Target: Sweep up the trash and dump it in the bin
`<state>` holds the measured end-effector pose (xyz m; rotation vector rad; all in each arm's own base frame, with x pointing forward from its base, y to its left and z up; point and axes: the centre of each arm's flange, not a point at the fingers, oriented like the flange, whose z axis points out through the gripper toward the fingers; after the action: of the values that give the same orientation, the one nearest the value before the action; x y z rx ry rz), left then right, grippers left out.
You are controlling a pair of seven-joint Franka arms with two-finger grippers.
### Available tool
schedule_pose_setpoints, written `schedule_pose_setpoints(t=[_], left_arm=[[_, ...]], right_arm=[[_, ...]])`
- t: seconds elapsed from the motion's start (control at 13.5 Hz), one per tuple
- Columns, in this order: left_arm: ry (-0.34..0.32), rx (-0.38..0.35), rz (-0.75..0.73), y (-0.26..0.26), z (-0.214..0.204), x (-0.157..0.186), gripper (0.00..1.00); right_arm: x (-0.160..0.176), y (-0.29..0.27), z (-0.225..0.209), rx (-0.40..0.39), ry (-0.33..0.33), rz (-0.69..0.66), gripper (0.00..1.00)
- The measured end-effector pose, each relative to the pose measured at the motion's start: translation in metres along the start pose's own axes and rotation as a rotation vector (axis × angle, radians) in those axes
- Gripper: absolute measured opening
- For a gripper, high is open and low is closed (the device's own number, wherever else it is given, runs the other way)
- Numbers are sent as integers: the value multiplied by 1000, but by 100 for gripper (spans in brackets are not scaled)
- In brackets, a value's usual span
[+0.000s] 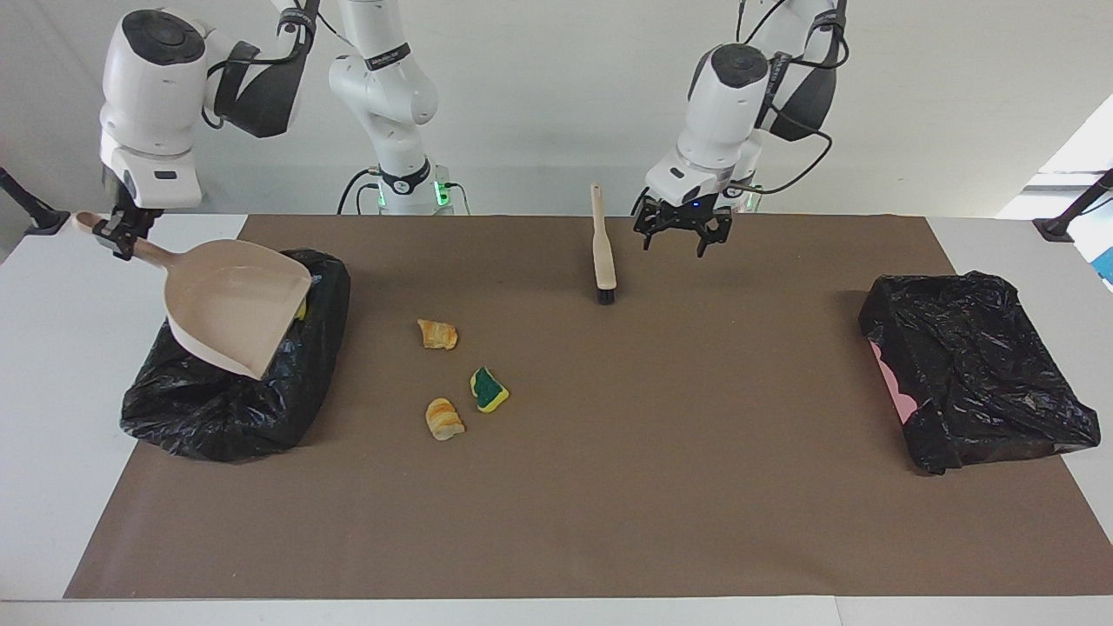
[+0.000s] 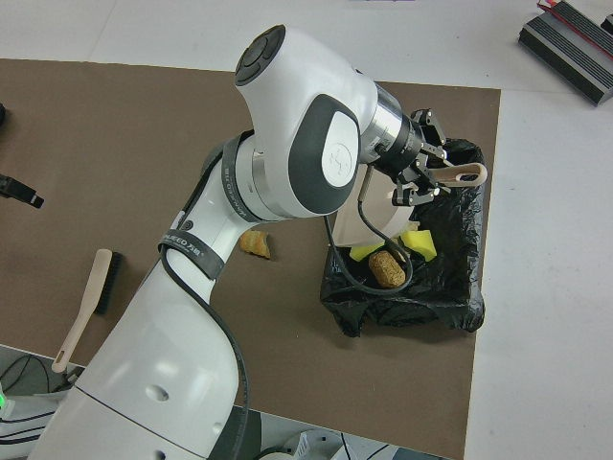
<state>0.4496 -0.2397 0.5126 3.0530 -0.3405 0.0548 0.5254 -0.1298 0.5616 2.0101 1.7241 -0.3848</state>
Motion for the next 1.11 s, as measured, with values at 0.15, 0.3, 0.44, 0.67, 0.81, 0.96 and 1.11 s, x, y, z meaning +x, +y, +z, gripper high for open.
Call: schedule_pose_setpoints(t=[0.15,0.3,0.44,0.67,0.81,0.96,1.11], left_arm=[[49,19,21,-28,-31,16,100],[77,36,26,-47,-64,28,100],[90,44,33,-69,-91,38,100],[97,57,18,-113,-133,42,100],[76,62,8,-132,-159,36,100],[58,63,-4,-141,-171,33,100],[41,63,-9,-146,-175,32,100]], right_arm=[[28,1,0,25,85,33,32],[62,3,5,60,158,94,32],[99,5,9,104,210,158,32],[165,4,13,184,266,306,32],[208,-1,10,231,274,420,32],[252,-11,-4,265,271,548,32],[292,-24,-19,316,283,675,32]])
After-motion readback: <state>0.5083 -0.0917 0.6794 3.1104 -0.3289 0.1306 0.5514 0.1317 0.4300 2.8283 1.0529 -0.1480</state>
